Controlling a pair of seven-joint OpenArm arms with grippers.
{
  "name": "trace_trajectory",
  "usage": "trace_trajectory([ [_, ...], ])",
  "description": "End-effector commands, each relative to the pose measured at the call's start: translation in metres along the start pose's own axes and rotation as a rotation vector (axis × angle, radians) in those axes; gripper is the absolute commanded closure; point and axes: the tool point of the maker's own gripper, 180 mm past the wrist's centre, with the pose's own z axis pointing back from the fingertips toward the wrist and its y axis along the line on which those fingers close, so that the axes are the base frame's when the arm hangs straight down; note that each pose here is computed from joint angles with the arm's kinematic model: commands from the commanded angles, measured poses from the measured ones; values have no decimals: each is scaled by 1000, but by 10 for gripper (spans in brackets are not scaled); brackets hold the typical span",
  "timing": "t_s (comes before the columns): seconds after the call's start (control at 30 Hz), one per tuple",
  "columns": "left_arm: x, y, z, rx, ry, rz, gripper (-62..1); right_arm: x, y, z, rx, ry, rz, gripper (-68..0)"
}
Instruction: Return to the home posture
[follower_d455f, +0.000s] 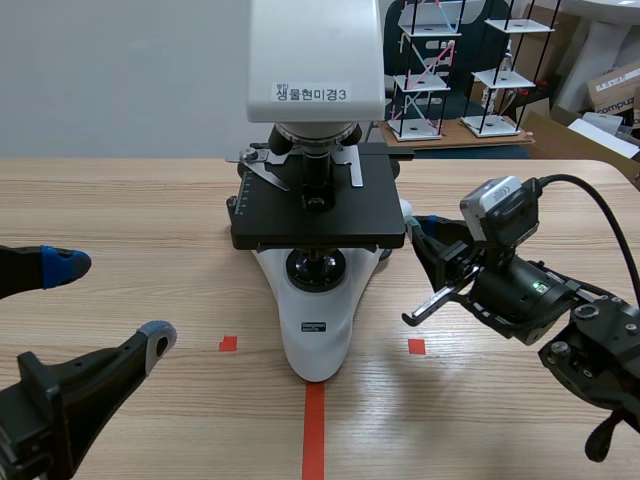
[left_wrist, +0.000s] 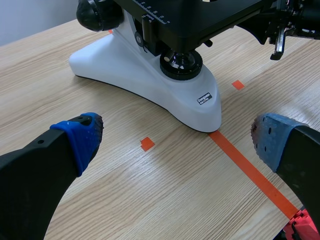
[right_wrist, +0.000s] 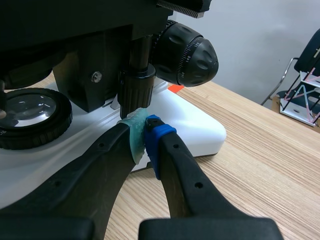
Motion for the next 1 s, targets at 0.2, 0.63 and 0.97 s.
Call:
trace_trajectory([
  [0.2,9,-3,0,-4,-31,2,-623,11,-8,-3,-11,-37,12,0],
  [0.63,9,-3,0,-4,-31,2,-623,11,-8,-3,-11,-37,12,0],
  [0.97,9,-3,0,-4,-31,2,-623,11,-5,8,-25,-58,-3,-5],
])
